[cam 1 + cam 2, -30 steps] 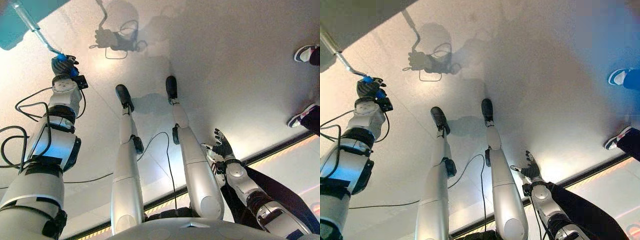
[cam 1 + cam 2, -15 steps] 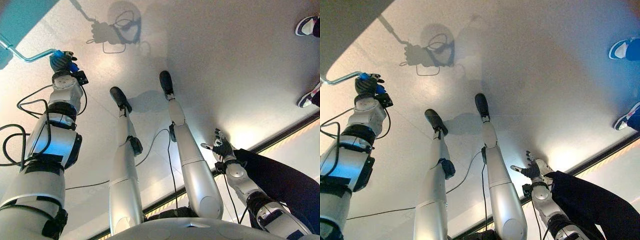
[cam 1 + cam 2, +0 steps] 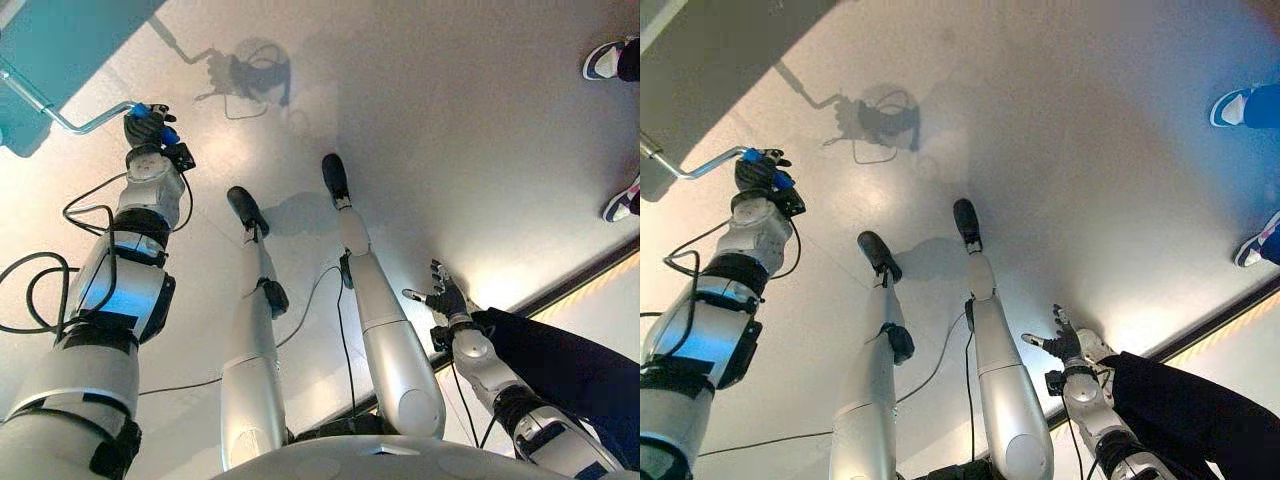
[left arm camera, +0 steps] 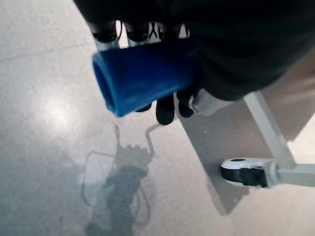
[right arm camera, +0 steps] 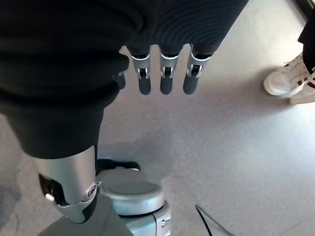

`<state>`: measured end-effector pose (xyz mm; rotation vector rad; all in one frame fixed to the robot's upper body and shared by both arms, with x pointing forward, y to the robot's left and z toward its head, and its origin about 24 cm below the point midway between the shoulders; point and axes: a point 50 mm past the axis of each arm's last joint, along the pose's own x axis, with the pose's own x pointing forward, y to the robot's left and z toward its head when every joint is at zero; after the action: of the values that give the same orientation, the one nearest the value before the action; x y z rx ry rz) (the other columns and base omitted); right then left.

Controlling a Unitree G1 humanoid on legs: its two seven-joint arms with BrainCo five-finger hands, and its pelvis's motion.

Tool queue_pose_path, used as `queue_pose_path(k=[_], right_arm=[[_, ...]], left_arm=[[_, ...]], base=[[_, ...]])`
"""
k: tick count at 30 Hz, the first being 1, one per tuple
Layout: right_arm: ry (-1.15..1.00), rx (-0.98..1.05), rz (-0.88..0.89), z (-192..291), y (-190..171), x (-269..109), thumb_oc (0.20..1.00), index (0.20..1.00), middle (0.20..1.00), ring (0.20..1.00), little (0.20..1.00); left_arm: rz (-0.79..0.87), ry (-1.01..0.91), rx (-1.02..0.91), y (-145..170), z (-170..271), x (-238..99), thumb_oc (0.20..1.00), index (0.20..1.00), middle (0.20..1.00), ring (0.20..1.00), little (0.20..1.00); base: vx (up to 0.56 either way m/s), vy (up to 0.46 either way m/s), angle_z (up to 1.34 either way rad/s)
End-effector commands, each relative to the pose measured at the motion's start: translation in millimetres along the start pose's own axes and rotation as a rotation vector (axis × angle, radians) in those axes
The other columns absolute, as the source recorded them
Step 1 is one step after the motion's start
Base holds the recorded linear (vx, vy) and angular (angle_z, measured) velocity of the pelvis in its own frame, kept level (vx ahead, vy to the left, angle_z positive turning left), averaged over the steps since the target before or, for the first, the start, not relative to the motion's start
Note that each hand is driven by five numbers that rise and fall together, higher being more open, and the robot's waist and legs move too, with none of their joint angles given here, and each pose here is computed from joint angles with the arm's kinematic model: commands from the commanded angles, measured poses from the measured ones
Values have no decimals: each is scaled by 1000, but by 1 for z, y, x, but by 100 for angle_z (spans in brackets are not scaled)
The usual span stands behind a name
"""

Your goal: Raise the hospital bed

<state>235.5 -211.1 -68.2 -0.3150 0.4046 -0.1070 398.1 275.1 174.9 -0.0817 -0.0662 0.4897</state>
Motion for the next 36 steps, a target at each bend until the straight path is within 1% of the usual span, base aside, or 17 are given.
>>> queue_pose_path(k=[1,13,20,36], right_arm=[[101,-58,-55,-38,-27,-24,1000,1000,1000,1000,1000],[138,-65,-74,-42,-32,-22,1000,1000,1000,1000,1000],[188,-82,-71,-49,-30,-23,1000,1000,1000,1000,1000],[231,-93,-73,-55,-33,-23,1000,1000,1000,1000,1000]], left_arm=[[-221,-289,-4,-51,63,-9,200,200,200,200,200],[-284,-315,-39,-48,52,-19,200,200,200,200,200],[-286,-316,-70,-29,36,-27,200,200,200,200,200],[-202,-298,-55,16,20,-29,200,200,200,200,200]], base=[[0,0,0],[-15,13,12],[-7,39,14],[4,33,13]])
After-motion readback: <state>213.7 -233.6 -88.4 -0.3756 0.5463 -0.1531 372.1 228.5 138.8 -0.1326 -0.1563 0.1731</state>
